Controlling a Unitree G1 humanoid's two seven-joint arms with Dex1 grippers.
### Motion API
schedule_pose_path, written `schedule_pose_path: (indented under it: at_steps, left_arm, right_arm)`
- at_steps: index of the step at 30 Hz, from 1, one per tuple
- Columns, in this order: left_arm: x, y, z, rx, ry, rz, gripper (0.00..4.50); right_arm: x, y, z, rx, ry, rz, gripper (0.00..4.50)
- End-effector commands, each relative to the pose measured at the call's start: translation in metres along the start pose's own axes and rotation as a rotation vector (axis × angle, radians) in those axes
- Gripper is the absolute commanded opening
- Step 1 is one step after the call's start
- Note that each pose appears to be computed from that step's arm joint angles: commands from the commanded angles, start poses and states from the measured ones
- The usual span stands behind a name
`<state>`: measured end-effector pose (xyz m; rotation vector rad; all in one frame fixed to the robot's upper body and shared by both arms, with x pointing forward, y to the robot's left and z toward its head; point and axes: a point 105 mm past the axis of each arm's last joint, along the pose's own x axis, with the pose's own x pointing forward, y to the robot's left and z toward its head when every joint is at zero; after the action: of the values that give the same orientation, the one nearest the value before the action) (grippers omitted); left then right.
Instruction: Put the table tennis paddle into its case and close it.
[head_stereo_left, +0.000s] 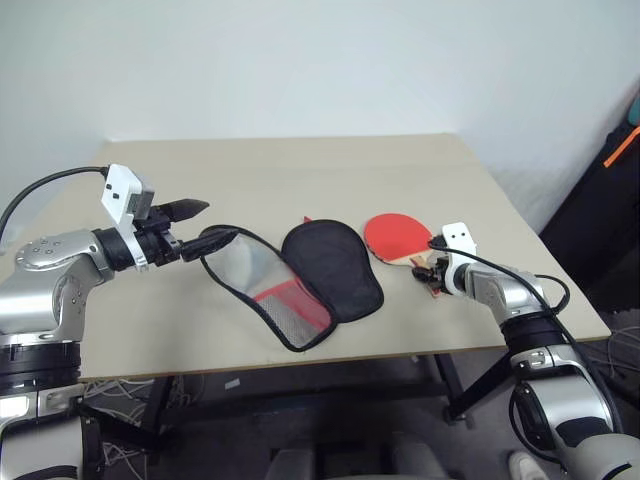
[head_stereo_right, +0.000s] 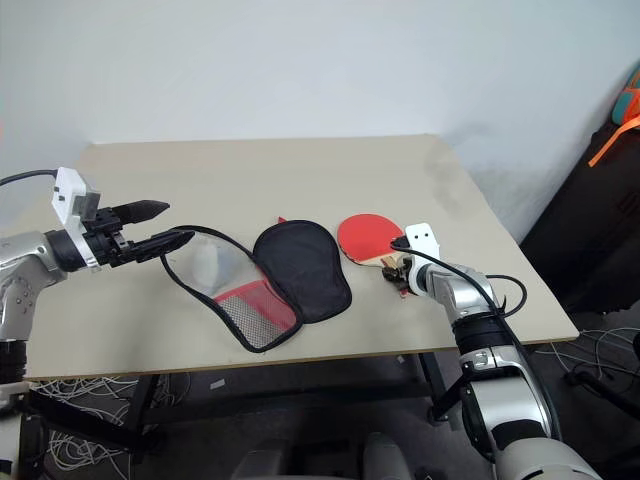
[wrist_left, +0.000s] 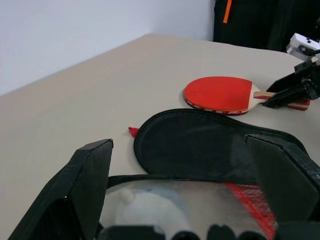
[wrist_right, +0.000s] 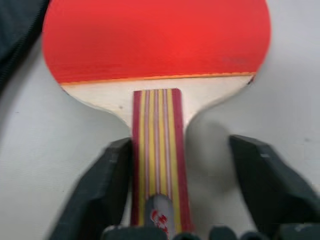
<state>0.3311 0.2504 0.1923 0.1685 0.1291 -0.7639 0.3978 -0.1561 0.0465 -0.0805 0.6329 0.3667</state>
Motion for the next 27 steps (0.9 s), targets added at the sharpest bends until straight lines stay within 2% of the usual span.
schedule_pose_path:
  at_steps: [1,3,6,9,13,17,20,24,27]
  left_arm:
    - [-0.003,-0.001,0.013,0.042,-0.043,0.012,4.50]
    - [-0.003,0.000,0.012,0.041,-0.042,0.016,4.50]
    - [-0.003,0.000,0.009,0.037,-0.036,0.023,4.50]
    - [-0.002,0.001,0.008,0.034,-0.035,0.026,4.50]
    - [0.000,0.002,0.008,0.034,-0.034,0.026,4.50]
    - [0.003,0.003,0.010,0.035,-0.035,0.022,4.50]
    - [0.005,0.003,0.010,0.034,-0.035,0.017,4.50]
    - [0.007,0.002,0.010,0.030,-0.033,0.009,4.50]
    - [0.008,0.002,0.010,0.030,-0.031,0.008,4.50]
  right_arm:
    - [-0.002,-0.008,0.020,0.008,-0.059,-0.063,1.77]
    - [-0.002,-0.011,0.026,0.021,-0.088,-0.091,1.14]
    - [-0.004,-0.012,0.045,0.068,-0.173,-0.119,1.11]
    - [-0.008,-0.001,0.065,0.145,-0.243,-0.067,1.11]
    - [-0.013,0.032,0.084,0.134,-0.293,0.051,1.11]
    - [-0.020,0.093,0.099,0.090,-0.309,0.198,1.11]
    - [-0.022,0.121,0.099,0.073,-0.289,0.248,1.11]
    - [-0.018,0.156,0.083,0.060,-0.217,0.319,1.11]
    - [-0.012,0.167,0.073,0.049,-0.183,0.336,1.11]
